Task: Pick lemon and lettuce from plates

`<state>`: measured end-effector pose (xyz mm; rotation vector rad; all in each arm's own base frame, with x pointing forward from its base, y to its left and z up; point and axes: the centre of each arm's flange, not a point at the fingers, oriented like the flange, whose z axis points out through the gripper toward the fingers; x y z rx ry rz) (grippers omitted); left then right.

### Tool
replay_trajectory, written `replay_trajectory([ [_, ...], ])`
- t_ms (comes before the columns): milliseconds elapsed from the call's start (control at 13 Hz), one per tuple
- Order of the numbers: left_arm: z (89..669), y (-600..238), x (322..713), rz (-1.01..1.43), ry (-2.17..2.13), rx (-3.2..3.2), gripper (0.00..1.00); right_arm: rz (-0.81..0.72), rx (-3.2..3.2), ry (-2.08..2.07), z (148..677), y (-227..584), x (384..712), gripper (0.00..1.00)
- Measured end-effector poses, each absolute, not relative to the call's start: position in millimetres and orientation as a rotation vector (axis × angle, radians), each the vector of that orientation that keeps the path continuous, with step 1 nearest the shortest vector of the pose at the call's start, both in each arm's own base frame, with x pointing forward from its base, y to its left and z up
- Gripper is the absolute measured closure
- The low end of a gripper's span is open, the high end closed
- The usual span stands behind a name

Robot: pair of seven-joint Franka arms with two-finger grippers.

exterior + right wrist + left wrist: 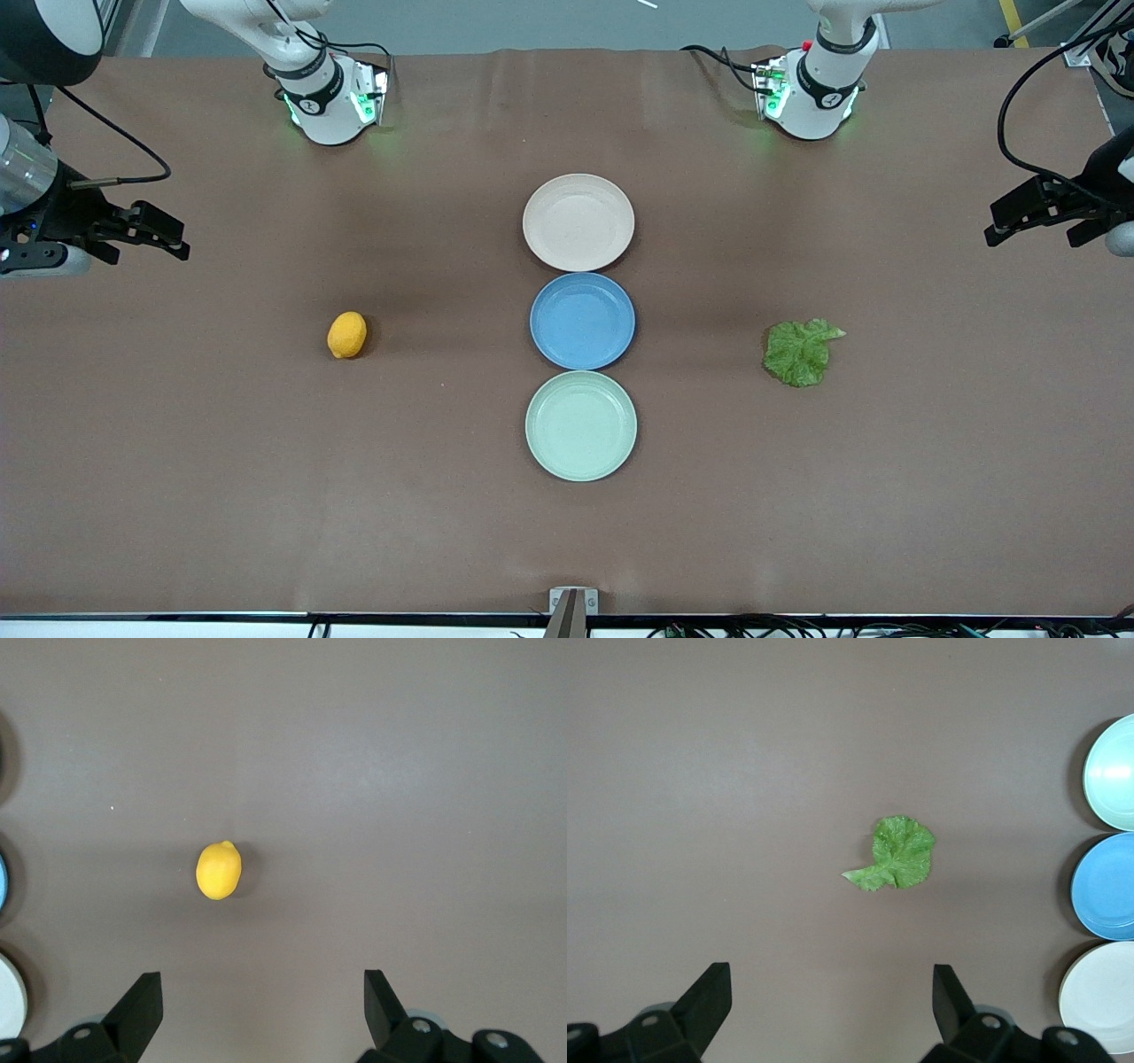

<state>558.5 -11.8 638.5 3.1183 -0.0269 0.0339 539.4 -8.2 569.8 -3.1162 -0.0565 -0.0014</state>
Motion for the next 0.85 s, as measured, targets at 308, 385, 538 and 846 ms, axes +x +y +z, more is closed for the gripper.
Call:
replay_trajectory([
  [308, 638.5, -11.8, 558.5, 0.034, -0.027, 3.118, 0.00, -0.004, -3.124, -0.067, 570.0, -8.9, 539.6, 0.00],
  [385, 638.5, -11.8, 558.5, 0.034, -0.027, 3.118, 0.00, -0.004, -3.125, -0.068, 570.0, -9.0, 539.6, 0.00],
  [538, 638.5, -11.8, 558.5, 0.034, -0.027, 3.118, 0.00, -0.004, -3.137, -0.071, 570.1, -10.1, 539.6, 0.00],
  [846, 638.5, -11.8, 558.5, 0.034, -0.027, 3.118, 0.00, -0.004, -3.142, -0.073, 570.1, -10.7, 539.6, 0.00],
])
